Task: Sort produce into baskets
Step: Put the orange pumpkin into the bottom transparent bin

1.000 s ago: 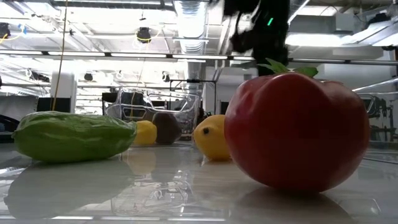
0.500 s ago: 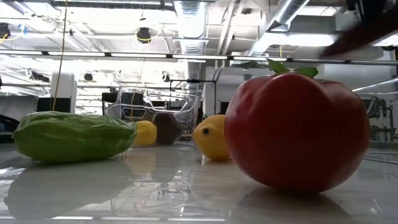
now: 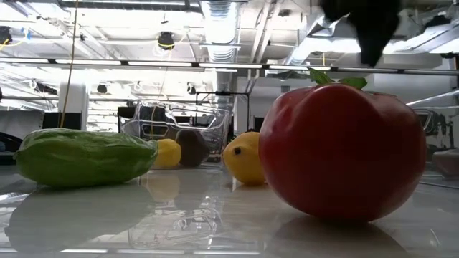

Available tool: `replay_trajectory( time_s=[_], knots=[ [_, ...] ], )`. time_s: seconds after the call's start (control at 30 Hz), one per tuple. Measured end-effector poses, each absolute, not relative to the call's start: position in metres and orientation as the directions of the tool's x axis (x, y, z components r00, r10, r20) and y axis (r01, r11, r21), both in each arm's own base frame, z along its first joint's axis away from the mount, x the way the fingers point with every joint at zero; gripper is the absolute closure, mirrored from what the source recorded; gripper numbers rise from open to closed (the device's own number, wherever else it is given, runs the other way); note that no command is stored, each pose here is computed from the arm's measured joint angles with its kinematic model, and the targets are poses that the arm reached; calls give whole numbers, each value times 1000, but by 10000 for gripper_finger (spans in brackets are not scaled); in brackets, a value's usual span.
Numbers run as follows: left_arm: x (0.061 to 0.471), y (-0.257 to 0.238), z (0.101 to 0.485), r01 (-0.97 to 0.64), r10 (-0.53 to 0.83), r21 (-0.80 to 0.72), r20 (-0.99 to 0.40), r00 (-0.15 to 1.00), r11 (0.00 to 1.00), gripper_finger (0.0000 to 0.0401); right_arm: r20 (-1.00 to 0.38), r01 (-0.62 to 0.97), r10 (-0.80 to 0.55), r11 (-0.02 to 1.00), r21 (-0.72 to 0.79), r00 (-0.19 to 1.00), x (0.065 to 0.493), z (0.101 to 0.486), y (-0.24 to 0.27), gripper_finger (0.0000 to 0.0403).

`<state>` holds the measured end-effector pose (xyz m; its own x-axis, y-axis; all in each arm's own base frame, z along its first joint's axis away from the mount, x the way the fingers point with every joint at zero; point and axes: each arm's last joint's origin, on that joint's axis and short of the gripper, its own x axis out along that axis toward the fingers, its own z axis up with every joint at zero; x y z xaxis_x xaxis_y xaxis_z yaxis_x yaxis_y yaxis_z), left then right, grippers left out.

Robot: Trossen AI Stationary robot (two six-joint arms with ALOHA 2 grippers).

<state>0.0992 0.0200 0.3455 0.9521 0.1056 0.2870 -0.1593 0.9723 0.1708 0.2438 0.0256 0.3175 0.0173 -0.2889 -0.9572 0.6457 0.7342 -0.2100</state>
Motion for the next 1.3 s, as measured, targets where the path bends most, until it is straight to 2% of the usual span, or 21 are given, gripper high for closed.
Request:
replay_trajectory(
  time_s=[0.2,0.43,0.5,0.63,0.77,0.97,1.13,1.3],
  knots=[
    [99,20,345,-158,106,171,279,954,972,131,-945,527,-328,804,-275,6,278,292,-4,108],
    [100,20,344,-159,107,178,272,956,971,131,-938,474,-329,812,-341,-111,298,262,-29,19],
    [100,20,344,-159,107,178,272,956,971,131,-936,464,-327,814,-351,-134,302,255,-31,9],
    [100,20,344,-158,107,177,269,957,971,131,-937,442,-327,828,-345,-119,305,245,-33,18],
    [100,20,343,-158,107,177,264,958,972,131,-948,490,-308,817,-304,-75,286,233,-40,9],
    [100,20,344,-168,117,175,270,956,970,131,-967,597,-243,788,-149,79,259,206,-49,4],
    [99,20,344,-171,119,175,274,954,970,131,-967,615,-252,770,-169,49,247,178,-52,5],
    [99,21,344,-180,128,173,274,953,968,131,-964,602,-264,776,-190,35,248,172,-50,15]
  ],
)
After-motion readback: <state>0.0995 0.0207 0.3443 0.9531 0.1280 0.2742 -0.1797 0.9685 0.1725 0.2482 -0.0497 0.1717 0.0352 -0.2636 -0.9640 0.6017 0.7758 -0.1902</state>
